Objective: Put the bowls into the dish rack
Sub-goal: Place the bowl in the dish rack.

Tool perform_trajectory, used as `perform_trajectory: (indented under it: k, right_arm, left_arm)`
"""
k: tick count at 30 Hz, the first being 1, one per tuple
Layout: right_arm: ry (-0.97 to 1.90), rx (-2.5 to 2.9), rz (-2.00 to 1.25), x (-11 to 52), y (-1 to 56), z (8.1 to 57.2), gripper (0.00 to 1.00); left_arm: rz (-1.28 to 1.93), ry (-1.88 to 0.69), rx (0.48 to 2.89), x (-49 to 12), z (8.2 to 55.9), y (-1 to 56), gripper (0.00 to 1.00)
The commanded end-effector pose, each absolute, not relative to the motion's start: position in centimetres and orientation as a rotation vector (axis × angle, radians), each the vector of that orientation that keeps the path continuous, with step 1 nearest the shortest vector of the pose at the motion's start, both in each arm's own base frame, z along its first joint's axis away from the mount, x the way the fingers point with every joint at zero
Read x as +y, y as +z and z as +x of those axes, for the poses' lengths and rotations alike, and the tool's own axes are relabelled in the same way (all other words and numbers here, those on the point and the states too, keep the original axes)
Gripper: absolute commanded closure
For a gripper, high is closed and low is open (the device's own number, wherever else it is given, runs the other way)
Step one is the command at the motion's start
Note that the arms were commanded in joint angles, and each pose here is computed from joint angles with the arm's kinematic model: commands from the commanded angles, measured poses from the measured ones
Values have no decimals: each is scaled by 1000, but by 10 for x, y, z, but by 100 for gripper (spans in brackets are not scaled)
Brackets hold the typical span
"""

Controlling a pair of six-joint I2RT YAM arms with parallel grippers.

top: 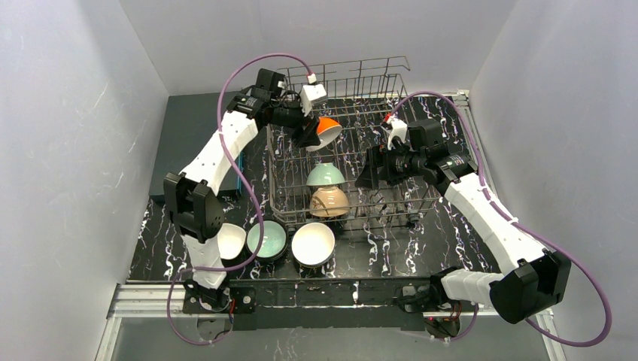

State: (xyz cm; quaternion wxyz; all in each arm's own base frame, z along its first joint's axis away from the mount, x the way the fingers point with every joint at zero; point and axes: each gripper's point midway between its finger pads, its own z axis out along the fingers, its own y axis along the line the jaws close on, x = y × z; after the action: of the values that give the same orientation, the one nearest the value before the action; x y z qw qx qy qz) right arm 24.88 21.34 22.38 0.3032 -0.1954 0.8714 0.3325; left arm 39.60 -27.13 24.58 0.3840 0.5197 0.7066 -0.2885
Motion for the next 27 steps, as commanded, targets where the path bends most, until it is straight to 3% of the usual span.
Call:
perform_trajectory:
  k: [1,27]
  right_arm:
    - [873,2270,-530,213,236,252,1]
    - [826,2285,-542,206,235,251,1]
  left_arm:
    - [1380,-674,1742,-275,399,257,95]
    - [1631,-530,1662,-268,412,227,95]
